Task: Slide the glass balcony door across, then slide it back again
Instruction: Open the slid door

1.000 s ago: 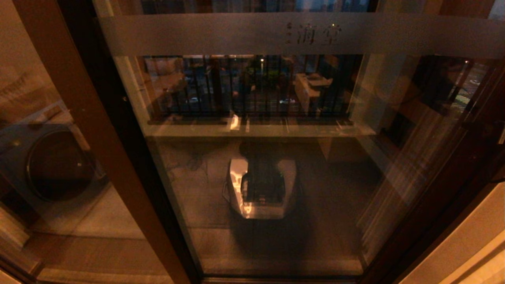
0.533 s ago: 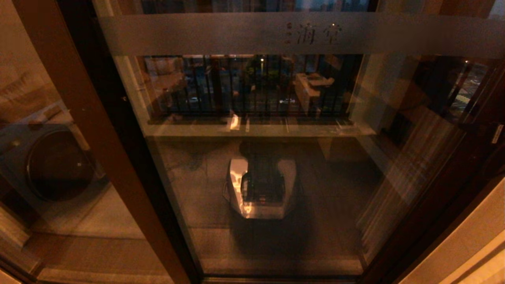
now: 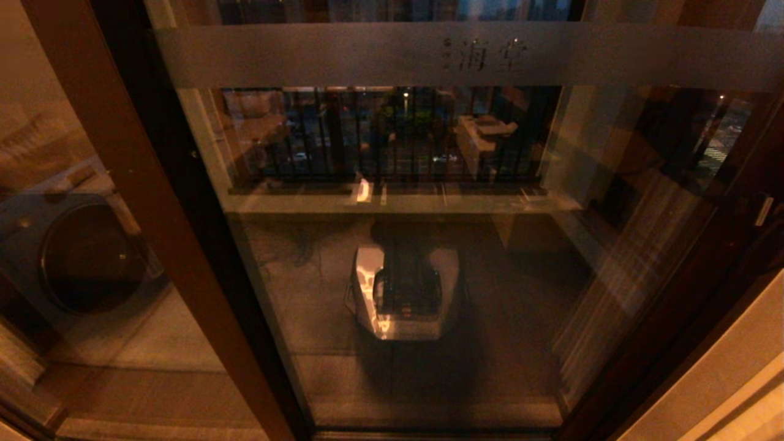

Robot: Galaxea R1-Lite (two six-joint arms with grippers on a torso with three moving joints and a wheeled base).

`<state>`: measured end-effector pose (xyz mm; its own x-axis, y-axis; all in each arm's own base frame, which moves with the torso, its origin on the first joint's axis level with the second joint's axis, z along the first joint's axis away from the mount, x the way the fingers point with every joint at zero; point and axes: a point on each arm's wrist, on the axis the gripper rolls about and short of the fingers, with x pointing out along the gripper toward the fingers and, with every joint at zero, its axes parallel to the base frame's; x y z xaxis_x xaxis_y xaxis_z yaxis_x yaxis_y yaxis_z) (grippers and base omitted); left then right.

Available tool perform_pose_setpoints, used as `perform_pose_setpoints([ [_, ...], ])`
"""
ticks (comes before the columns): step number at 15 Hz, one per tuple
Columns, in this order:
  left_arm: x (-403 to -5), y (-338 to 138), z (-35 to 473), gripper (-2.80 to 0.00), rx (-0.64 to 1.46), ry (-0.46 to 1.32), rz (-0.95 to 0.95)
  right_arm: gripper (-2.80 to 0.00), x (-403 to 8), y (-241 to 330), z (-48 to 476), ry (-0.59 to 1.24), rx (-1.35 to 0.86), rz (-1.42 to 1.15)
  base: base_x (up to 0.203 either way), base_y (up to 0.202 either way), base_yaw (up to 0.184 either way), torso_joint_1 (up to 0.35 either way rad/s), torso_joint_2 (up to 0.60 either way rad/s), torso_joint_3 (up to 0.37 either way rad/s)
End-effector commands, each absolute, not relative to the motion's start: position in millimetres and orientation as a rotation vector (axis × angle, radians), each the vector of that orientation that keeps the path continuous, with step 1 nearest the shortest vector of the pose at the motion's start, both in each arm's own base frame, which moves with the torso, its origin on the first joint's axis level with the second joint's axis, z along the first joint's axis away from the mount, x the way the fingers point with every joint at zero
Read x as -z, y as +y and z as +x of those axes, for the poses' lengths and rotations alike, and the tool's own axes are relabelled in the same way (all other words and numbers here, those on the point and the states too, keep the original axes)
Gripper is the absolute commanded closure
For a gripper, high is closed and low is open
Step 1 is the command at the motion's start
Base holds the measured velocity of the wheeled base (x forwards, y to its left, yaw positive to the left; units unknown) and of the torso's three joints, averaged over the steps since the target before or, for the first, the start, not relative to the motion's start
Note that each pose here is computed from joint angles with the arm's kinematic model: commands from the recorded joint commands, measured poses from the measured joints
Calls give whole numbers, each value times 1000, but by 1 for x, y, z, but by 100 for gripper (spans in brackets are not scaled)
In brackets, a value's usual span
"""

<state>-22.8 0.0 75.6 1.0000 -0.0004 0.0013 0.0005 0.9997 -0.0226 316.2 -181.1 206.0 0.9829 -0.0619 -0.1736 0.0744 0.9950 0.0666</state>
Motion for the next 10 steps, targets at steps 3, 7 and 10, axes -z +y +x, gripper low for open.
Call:
perform_pose_setpoints([
  [3,-76,0,-23,0,0,-2,-23,-280,-205,-175,317,168,50,72,0,0,0,0,0,0],
  [7,-76,0,-23,0,0,-2,-23,-280,-203,-174,318,168,44,73,0,0,0,0,0,0],
  [10,-76,0,-23,0,-1,-2,-23,-280,-200,-169,320,174,31,77,0,0,0,0,0,0],
])
